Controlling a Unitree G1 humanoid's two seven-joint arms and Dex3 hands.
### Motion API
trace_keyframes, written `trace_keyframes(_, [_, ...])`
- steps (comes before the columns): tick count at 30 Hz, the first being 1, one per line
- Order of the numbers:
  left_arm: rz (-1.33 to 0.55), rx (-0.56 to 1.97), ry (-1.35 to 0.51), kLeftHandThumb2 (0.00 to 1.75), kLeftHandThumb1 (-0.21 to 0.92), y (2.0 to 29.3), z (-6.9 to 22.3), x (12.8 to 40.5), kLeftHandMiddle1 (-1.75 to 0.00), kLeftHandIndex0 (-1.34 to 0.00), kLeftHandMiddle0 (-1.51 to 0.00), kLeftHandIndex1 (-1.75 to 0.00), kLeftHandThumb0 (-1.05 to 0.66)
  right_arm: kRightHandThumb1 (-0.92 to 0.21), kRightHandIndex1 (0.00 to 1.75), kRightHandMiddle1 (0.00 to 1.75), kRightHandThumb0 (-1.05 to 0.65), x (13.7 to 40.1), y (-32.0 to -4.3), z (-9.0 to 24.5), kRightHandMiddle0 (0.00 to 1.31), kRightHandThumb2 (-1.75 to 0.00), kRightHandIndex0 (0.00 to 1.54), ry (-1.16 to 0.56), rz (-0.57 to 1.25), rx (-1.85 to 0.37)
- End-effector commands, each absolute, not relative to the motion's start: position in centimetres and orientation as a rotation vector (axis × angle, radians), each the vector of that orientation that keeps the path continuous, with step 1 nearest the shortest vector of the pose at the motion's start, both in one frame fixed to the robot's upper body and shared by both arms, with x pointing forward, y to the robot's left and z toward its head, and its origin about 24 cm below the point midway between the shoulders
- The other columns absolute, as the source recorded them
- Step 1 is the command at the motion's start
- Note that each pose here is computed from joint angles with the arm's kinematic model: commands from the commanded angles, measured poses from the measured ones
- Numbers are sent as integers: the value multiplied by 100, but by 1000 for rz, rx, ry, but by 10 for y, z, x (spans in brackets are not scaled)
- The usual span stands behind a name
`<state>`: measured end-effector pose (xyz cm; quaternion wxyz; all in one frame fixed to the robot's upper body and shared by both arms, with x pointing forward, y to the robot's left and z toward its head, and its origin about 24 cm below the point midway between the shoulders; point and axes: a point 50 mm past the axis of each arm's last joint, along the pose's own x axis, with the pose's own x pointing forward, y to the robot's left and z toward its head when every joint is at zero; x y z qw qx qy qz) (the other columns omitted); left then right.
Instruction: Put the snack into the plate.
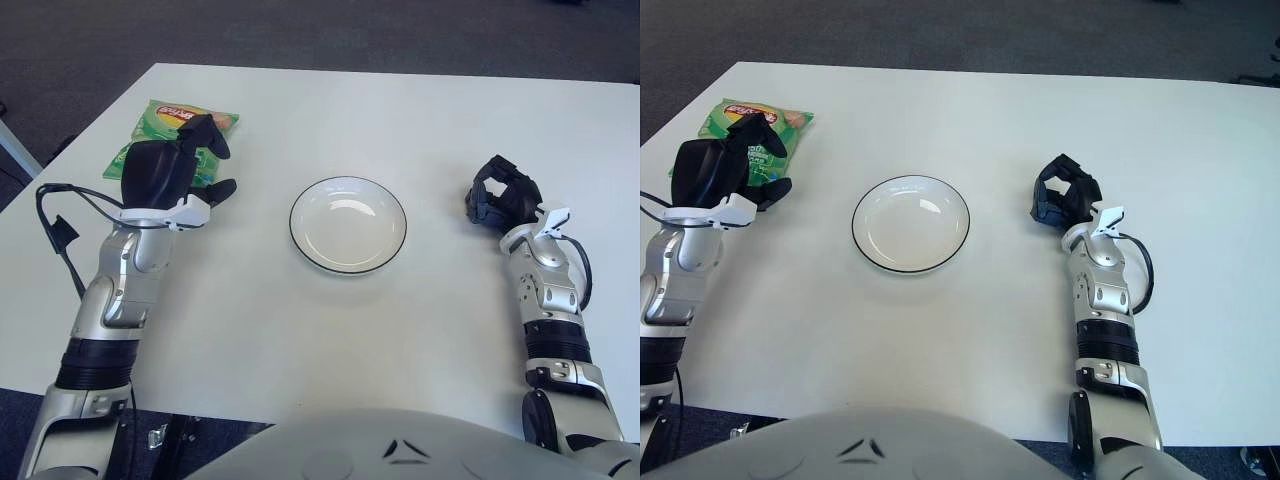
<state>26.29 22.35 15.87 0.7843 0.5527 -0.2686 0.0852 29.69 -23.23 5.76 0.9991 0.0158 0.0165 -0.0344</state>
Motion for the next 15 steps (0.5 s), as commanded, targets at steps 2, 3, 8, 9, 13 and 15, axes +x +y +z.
trace_keyframes(2, [198,1320,-623,127,35,229,178,268,-175,-59,-116,-175,-47,-34,175,175,-48,280,-227,15,60,-129,131,228,-69,61])
trace_keyframes(3, [193,1351,-618,127,35,230,180,268,-175,-59,-115,-175,-47,-34,175,175,-48,280,-227,15,60,-129,131,228,-68,61])
trace_keyframes(8, [192,1461,-615,125,38,235,186,267,-175,-57,-109,-175,-47,-33,175,175,-48,280,-227,15,61,-130,131,228,-67,61])
trace_keyframes(9, [194,1472,-617,124,38,235,187,267,-175,-57,-108,-175,-47,-33,175,175,-48,280,-227,15,61,-130,131,228,-66,60])
trace_keyframes(13, [199,1492,-622,122,40,238,190,267,-175,-55,-104,-175,-46,-33,175,175,-48,279,-227,15,61,-131,131,228,-64,59])
trace_keyframes(15, [205,1507,-621,119,42,240,194,269,-175,-53,-100,-175,-45,-32,175,175,-48,279,-227,15,61,-131,131,228,-62,54])
